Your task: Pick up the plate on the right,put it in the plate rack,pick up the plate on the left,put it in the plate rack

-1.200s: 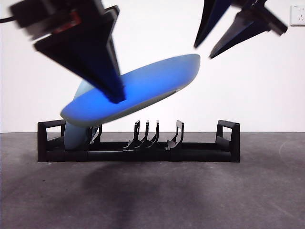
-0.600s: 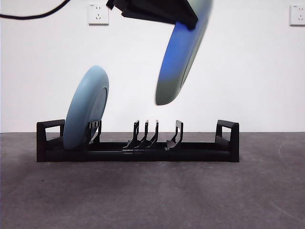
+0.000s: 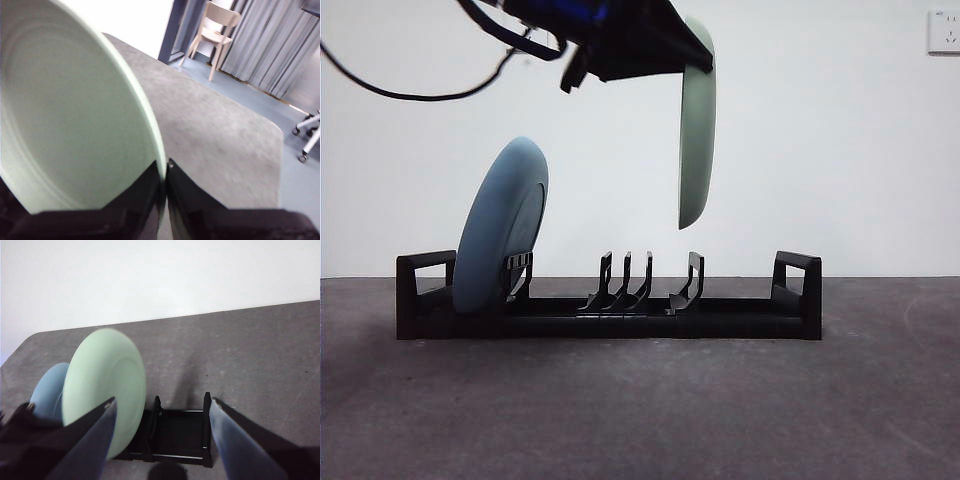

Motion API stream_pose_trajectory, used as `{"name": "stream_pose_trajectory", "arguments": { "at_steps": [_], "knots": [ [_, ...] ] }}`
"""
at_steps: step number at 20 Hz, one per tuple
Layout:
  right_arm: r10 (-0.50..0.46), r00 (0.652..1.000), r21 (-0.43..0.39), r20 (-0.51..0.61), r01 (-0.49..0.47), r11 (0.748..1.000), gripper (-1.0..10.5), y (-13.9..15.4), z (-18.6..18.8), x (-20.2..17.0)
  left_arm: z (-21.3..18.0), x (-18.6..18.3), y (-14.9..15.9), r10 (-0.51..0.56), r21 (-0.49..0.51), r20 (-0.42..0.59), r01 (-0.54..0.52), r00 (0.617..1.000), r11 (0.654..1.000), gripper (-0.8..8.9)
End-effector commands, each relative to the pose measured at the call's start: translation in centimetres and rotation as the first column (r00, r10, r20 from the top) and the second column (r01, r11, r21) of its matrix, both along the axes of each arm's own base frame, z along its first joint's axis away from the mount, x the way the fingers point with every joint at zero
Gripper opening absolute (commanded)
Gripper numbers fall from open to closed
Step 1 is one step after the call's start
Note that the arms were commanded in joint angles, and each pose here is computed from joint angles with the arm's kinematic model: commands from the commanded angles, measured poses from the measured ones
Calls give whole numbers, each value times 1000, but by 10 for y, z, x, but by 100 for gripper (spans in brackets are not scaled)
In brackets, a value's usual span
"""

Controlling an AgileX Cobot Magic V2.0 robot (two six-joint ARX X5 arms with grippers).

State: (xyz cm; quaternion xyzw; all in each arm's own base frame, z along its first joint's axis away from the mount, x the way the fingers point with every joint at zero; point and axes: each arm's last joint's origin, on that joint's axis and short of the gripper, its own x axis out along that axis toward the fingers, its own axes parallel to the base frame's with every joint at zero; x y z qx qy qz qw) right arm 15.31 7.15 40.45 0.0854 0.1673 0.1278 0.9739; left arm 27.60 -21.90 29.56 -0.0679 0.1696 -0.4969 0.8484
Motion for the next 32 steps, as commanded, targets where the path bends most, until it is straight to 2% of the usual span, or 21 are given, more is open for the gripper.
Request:
{"name": "stream_pose_trajectory", "arguments": {
  "at_steps": [1,6,14,21,23,26,28,32],
  "knots": [
    [-2,1000,-6,2,2,1000,312,0,0,1,-1,17,-5,18,0,-15,-18,1000,1000,-9],
    [-3,1000,-14,-11,3,1000,312,0,-2,0,-11,32,-6,75,34,-39,-74,996,997,-9],
    [-1,1000,-23,-11,1,1000,312,0,-2,1,-34,40,-8,83,95,-106,-73,991,993,-9],
    [1,1000,-28,-9,-1,1000,312,0,-2,1,-40,39,-7,101,159,-120,-81,988,984,1],
    [1,1000,-28,-9,-1,1000,312,0,-2,1,-41,38,-6,100,168,-133,-77,986,983,35],
    [2,1000,-28,-10,-2,1000,312,0,-2,1,-43,37,-6,100,181,-149,-72,984,981,166],
    [3,1000,-28,-11,-4,1000,312,0,-2,1,-44,36,-7,100,190,-161,-68,982,979,218],
    [5,1000,-39,-24,-6,999,312,0,-3,0,-43,33,-8,79,186,-170,-47,982,982,228]
  ]
}}
